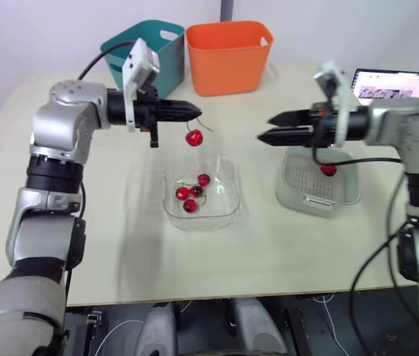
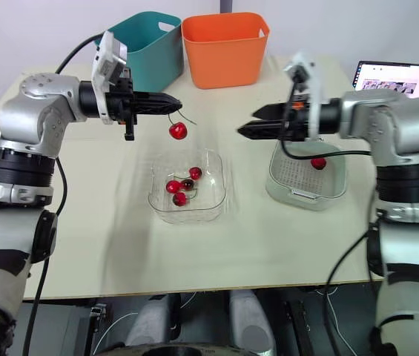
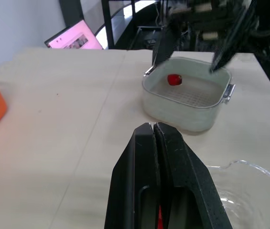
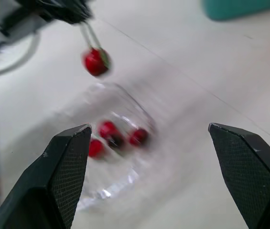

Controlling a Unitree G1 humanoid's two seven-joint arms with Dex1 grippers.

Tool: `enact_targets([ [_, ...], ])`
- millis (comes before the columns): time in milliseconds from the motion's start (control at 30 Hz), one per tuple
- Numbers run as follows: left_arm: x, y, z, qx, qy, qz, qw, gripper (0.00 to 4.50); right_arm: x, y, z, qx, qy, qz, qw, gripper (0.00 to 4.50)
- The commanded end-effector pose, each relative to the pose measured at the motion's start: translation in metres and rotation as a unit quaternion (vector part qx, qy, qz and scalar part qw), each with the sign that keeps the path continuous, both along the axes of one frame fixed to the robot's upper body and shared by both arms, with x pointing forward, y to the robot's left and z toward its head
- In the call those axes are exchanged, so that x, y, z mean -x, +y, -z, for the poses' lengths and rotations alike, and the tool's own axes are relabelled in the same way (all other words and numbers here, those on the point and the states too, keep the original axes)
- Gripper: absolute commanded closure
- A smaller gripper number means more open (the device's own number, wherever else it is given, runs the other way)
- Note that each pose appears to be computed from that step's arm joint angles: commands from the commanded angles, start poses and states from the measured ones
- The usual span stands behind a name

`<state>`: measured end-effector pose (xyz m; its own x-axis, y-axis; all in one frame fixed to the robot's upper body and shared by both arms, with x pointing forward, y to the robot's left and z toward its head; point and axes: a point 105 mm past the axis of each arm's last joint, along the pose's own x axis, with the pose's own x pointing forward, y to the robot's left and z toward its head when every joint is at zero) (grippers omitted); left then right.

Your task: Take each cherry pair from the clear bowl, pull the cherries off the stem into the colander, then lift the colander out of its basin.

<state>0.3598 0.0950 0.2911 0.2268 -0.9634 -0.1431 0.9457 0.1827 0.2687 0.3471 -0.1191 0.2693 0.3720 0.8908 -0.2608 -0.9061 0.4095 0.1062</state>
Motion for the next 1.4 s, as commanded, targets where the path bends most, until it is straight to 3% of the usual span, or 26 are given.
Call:
enact_targets([
  [33,0.014,-0.004,-0.025,0.009,-0.035,0.025,0.999,4.50,-0.001,0.011,-0.012,-0.011,-0.024,-0.015,1.000,0.28],
  [367,0.023,-0.005,-0.028,0.015,-0.028,0.032,0.999,4.50,0.008,0.071,-0.010,-0.046,-0.017,-0.108,0.993,0.28],
  [967,0.027,-0.013,-0.026,0.021,-0.022,0.042,0.999,4.50,0.006,0.090,0.001,-0.042,-0.008,-0.112,0.993,0.28],
  [1067,0.026,-0.013,-0.026,0.024,-0.024,0.040,0.999,4.50,0.005,0.091,0.002,-0.042,-0.006,-0.110,0.993,0.85],
  [1300,0.025,-0.013,-0.025,0.022,-0.023,0.037,0.999,4.50,0.006,0.090,0.001,-0.044,-0.004,-0.112,0.993,3.30],
  [1400,0.025,-0.013,-0.024,0.021,-0.024,0.037,0.999,4.50,0.006,0.089,0.001,-0.042,-0.006,-0.114,0.993,3.52],
])
